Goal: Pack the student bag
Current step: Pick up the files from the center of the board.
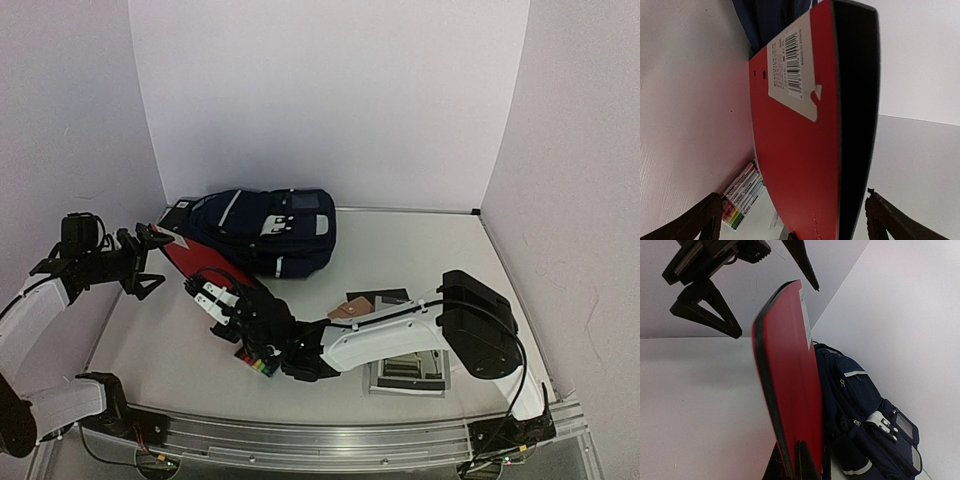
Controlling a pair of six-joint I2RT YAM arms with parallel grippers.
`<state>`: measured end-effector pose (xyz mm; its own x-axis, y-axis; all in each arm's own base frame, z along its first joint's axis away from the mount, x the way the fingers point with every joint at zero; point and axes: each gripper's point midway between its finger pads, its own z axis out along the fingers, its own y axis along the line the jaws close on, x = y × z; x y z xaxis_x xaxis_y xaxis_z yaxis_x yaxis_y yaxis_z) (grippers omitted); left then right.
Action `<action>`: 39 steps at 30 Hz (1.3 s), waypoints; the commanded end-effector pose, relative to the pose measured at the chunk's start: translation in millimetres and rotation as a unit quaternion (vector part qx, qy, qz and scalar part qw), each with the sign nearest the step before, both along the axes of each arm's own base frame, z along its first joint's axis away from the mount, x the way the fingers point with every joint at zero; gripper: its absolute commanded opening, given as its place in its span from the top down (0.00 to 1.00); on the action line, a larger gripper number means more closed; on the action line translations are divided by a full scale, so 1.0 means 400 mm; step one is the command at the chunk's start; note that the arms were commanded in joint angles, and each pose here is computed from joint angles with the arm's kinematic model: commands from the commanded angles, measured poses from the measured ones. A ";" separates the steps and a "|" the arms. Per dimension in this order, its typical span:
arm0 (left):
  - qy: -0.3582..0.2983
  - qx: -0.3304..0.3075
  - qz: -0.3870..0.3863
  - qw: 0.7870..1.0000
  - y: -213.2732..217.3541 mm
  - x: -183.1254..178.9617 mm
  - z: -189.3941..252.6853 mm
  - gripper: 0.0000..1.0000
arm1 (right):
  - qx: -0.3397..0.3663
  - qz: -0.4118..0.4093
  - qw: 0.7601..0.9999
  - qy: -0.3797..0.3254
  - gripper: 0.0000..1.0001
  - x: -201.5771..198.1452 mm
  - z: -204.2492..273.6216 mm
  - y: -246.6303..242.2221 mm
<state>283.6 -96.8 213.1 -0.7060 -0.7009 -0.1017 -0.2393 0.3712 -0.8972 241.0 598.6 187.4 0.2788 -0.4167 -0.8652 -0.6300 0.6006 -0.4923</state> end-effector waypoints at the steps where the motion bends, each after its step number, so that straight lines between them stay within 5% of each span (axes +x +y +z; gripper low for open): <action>1: -0.019 -0.024 -0.047 0.998 -0.034 0.019 0.027 0.06 | 0.010 0.012 1.000 0.000 1.00 -0.009 0.003 0.026; 7: -0.008 -0.016 -0.042 0.999 -0.028 0.018 0.013 0.45 | 0.004 0.013 1.000 -0.009 1.00 -0.008 0.002 0.035; 18: 0.013 -0.015 -0.016 1.000 -0.015 0.024 -0.009 0.99 | -0.012 0.034 0.999 -0.010 1.00 -0.026 -0.016 0.037; 22: 0.023 0.007 0.001 1.000 0.003 0.019 -0.013 1.00 | 0.002 0.048 0.999 0.010 0.87 -0.045 -0.011 0.029; 27: 0.009 0.044 0.026 0.999 0.032 0.009 0.036 1.00 | 0.047 0.044 0.997 0.040 0.48 -0.058 0.065 -0.023; 31: -0.002 0.092 0.041 0.995 0.061 -0.002 0.086 1.00 | 0.092 0.021 0.994 0.061 0.27 -0.047 0.145 -0.091; 39: -0.029 0.192 0.092 0.977 0.139 -0.007 0.188 1.00 | 0.171 -0.038 0.975 0.137 0.05 0.122 0.239 -0.246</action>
